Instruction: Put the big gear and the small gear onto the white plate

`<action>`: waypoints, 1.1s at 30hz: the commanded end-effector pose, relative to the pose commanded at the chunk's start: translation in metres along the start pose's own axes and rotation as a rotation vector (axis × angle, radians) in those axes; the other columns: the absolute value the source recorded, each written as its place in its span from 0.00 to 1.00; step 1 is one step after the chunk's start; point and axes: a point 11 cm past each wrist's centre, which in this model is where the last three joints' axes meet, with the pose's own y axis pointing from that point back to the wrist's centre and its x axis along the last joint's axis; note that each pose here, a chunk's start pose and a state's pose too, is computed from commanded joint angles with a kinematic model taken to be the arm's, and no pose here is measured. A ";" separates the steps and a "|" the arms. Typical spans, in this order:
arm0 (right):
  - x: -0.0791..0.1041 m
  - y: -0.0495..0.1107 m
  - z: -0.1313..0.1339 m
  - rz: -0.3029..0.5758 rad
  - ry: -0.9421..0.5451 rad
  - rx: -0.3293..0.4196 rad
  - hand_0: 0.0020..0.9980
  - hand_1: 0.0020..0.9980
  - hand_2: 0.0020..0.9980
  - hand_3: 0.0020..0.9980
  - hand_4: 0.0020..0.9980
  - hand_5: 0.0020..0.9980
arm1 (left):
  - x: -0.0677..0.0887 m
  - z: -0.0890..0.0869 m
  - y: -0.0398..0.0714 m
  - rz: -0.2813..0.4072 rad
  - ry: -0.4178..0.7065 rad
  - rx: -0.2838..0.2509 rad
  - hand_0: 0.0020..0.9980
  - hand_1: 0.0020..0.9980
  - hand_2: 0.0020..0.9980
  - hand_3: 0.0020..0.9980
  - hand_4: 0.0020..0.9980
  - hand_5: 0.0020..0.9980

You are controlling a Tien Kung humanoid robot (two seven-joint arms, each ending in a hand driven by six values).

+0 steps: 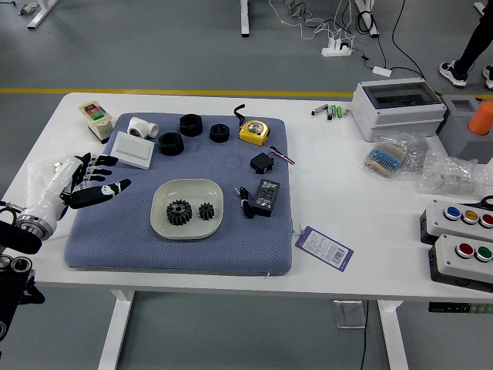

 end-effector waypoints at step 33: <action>-0.003 0.000 -0.003 -0.007 0.005 0.004 0.71 0.72 0.75 0.57 0.80 0.66 | 0.007 -0.017 0.028 0.036 0.700 -0.084 0.87 0.89 0.91 0.85 0.88 1.00</action>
